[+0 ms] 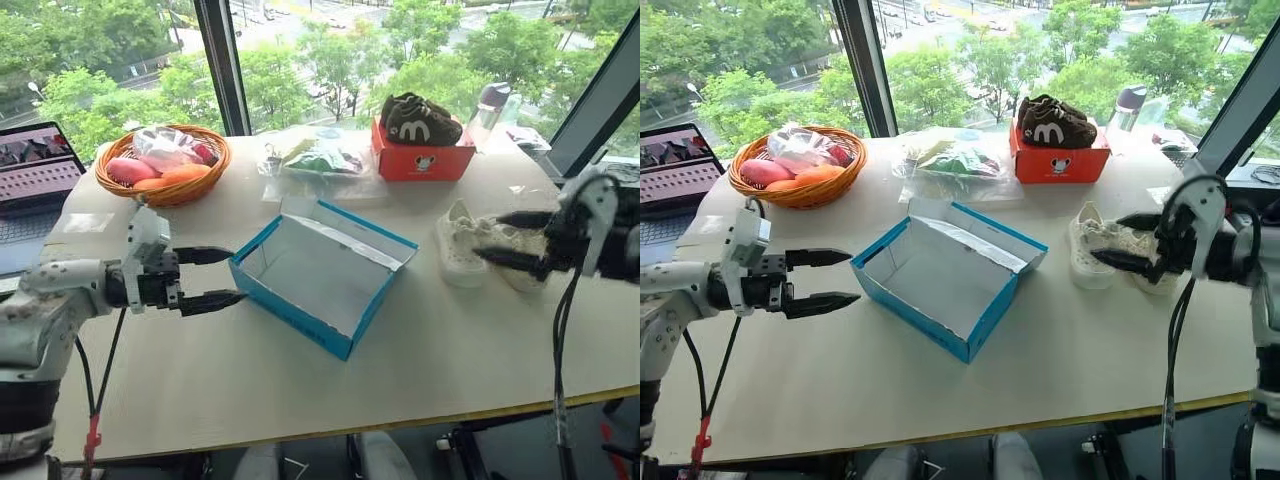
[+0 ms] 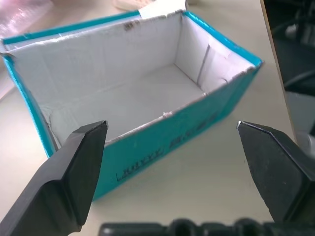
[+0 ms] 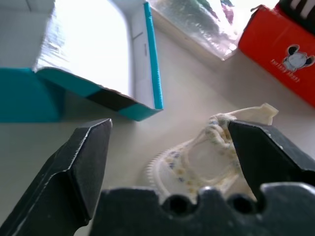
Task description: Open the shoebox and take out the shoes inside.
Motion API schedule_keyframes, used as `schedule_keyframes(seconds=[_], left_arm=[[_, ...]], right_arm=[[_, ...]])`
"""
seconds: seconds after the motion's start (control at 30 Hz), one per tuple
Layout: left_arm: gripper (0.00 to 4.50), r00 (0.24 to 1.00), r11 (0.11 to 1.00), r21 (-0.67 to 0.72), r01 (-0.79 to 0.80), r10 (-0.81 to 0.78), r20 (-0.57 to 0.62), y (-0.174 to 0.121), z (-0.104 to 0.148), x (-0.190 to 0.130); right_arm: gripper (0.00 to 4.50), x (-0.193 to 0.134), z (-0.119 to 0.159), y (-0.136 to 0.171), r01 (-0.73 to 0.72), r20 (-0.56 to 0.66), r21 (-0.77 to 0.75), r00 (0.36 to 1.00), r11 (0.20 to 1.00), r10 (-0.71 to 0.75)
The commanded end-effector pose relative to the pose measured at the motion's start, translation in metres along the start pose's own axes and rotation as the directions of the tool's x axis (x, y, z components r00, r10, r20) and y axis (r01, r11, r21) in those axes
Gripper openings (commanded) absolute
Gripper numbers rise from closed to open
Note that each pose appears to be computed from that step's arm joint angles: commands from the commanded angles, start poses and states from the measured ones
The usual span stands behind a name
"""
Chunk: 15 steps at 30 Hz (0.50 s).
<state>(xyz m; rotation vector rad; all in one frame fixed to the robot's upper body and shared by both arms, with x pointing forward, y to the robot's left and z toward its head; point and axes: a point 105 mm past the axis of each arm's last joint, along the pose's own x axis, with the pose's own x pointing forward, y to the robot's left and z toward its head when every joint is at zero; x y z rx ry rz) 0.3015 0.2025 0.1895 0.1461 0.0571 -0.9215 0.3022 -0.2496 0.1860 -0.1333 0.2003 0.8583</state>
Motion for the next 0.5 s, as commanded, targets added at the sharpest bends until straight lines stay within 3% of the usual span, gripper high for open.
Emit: schedule_keyframes(seconds=[0.03,0.17,0.3,0.5], left_arm=[[4.5,0.909,0.911,0.008,-0.413,0.411,0.074,0.043,-0.025,-0.012],[4.5,0.852,0.857,-0.085,-0.508,0.514,0.096,0.035,-0.056,-0.014],[4.5,0.814,0.821,-0.093,-0.563,0.57,0.113,0.032,-0.065,-0.016],[4.5,0.819,0.824,-0.098,-0.559,0.566,0.093,0.019,-0.079,-0.004]], right_arm=[[4.47,-0.001,-0.011,0.007,0.104,0.168,0.083,0.979,0.991,-0.117],[4.47,0.006,-0.049,-0.003,0.252,0.239,0.294,0.915,0.922,-0.326],[4.47,0.021,-0.093,0.007,0.382,0.155,0.277,0.888,0.882,-0.433],[4.47,0.033,-0.103,0.0,0.507,0.137,0.148,0.84,0.849,-0.525]])
